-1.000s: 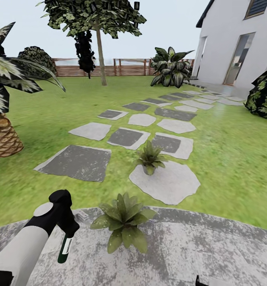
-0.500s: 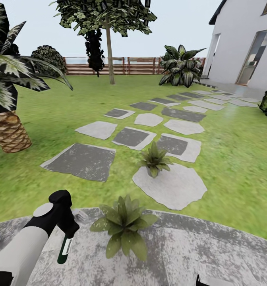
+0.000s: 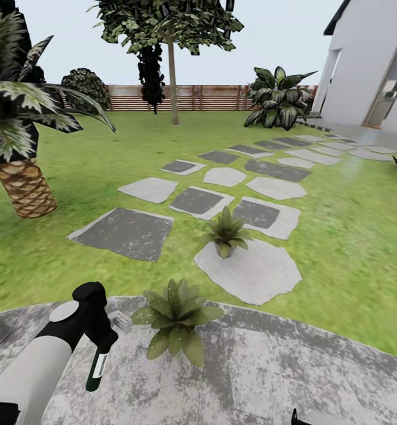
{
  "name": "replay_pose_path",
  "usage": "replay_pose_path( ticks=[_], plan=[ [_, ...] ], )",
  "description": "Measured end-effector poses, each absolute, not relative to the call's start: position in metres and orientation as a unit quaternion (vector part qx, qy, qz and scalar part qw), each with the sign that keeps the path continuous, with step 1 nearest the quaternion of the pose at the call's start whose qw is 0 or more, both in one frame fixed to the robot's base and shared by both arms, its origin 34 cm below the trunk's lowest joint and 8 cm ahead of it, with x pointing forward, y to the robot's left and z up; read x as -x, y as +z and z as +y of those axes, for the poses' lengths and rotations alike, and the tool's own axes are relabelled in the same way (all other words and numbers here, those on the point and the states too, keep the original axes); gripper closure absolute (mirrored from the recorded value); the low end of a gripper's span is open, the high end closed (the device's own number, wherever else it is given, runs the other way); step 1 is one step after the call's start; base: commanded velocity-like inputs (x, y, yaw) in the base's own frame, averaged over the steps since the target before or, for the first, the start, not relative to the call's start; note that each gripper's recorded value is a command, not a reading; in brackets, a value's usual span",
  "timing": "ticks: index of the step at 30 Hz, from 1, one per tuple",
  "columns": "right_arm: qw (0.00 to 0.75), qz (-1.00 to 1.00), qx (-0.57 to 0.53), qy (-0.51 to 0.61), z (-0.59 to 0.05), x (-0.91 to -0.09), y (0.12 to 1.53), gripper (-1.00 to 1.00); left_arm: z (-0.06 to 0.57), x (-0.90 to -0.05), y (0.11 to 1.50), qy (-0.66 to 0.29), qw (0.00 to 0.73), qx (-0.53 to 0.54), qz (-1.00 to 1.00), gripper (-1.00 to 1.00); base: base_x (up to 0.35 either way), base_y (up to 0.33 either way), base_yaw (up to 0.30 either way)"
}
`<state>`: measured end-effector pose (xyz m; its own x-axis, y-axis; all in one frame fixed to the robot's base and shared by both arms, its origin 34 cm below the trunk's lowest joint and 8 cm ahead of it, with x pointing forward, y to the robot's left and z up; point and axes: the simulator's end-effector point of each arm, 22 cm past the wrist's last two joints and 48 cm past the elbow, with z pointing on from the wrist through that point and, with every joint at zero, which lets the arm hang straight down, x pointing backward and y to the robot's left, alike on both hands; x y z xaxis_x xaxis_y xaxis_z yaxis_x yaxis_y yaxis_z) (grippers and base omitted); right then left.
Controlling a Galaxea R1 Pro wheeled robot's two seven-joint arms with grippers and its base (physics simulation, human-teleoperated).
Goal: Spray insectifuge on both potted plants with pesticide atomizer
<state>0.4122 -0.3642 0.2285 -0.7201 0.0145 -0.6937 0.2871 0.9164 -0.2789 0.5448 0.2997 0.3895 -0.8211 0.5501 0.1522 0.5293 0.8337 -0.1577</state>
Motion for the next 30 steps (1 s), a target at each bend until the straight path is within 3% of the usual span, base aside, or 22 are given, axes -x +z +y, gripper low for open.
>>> replay_pose_path(
  ticks=[7, 15, 22, 30],
  plan=[
    [0.365, 0.909, -0.083, -0.186, -0.363, -0.4124, 0.2284, -1.0, 0.2994, -0.5454, 0.3901, 0.054, 0.095, 0.283, -0.953, 1.0, 0.209, -0.219, 0.266],
    [0.364, 0.909, -0.083, -0.186, -0.3633, -0.412, 0.2281, -1.0, 0.2986, -0.5455, 0.3898, 0.054, 0.095, 0.284, -0.953, 1.0, 0.152, -0.232, 0.032],
    [0.365, 0.909, -0.083, -0.186, -0.3632, -0.4124, 0.2282, -1.0, 0.3003, -0.5456, 0.3898, 0.052, 0.096, 0.283, -0.953, 1.0, -0.037, -0.276, 0.169],
    [0.365, 0.909, -0.083, -0.186, -0.3631, -0.4125, 0.2281, -1.0, 0.3017, -0.5478, 0.3911, 0.051, 0.094, 0.283, -0.953, 1.0, -0.234, -0.214, 0.276]
  ],
)
